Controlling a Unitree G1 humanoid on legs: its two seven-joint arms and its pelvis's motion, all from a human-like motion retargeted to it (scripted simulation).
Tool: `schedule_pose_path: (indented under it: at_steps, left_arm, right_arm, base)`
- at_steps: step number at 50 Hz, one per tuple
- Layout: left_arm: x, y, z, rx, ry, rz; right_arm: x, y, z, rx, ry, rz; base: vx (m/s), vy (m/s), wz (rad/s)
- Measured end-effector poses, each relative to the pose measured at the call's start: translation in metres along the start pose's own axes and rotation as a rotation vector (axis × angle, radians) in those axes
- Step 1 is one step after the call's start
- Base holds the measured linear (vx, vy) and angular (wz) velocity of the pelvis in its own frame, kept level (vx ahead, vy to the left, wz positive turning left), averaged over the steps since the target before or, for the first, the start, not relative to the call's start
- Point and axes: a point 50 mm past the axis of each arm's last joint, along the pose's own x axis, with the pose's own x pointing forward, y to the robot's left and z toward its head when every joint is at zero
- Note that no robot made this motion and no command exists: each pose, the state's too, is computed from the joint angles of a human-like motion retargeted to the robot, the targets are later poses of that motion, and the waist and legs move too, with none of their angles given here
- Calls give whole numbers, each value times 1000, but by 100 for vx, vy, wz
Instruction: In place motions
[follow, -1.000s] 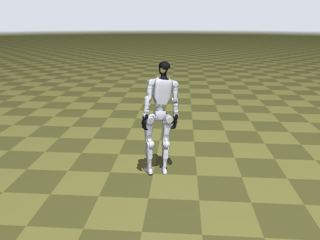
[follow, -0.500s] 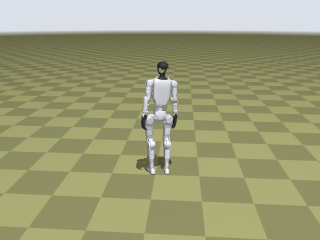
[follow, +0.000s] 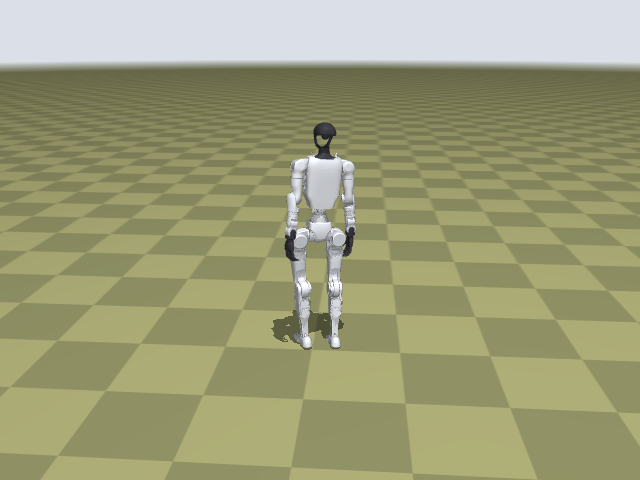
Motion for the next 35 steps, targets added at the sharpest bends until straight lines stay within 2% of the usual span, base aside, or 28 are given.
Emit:
schedule_pose_path:
  at_steps: [11,20,26,35]
  left_arm:
    - [0,2,37,19,-114,-15]
    - [-5,15,77,81,-239,9]
    - [-4,-4,85,64,-279,-11]
    - [0,5,22,-19,-100,58]
  right_arm:
    - [0,1,6,1,-18,5]
    - [0,-1,5,-9,-10,7]
    - [-2,-16,5,55,-30,-31]
    - [-4,-32,12,35,-48,-81]
  base:
    - [-4,-5,17]
    - [-14,-13,142]
    - [-23,-7,125]
    - [-12,3,148]
